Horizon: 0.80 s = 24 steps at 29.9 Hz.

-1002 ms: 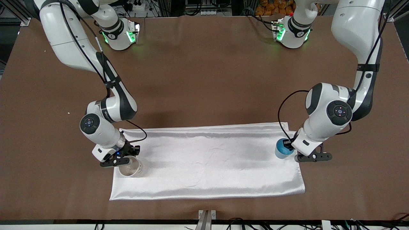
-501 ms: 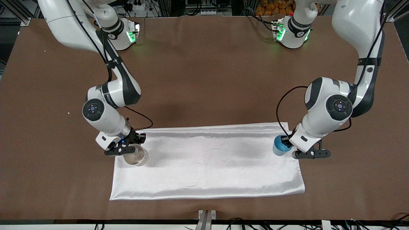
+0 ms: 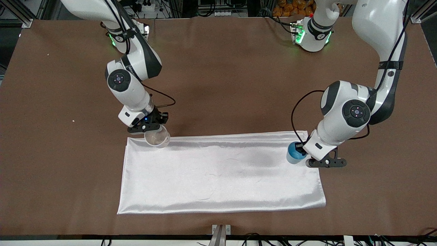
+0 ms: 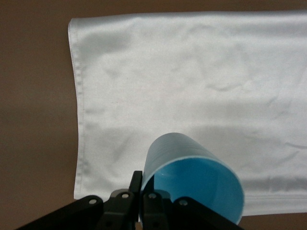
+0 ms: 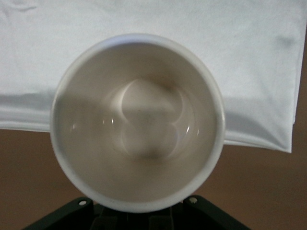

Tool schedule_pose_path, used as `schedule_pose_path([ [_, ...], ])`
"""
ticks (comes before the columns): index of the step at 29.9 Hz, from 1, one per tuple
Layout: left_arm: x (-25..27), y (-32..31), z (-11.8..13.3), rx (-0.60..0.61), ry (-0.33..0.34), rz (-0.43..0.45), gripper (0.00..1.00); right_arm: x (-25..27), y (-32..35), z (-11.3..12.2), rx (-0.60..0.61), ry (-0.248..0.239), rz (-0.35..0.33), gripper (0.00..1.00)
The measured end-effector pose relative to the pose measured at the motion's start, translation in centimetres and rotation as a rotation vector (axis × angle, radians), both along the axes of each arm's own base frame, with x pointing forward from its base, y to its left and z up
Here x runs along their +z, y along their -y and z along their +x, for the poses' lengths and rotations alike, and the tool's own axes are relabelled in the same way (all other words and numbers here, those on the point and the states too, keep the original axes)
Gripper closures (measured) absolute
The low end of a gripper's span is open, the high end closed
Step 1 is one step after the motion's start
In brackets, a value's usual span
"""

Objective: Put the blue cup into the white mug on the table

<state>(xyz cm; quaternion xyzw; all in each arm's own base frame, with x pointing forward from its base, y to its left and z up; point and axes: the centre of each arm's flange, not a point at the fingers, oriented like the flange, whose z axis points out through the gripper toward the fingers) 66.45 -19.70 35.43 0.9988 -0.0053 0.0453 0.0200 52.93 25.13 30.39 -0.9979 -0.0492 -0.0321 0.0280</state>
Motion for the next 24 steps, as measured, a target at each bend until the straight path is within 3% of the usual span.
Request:
schedule_pose_path([
  [11,-0.4,-0.1,-0.2,0.001,-0.012,0.004,0.96,-0.8,-0.8,-5.4,-0.041,0.021,0.013,0.92],
  [24,-0.4,0.0,-0.2,0.000,-0.012,0.004,0.96,-0.2,-9.4,-10.7,-0.155,0.042,0.075,0.92],
])
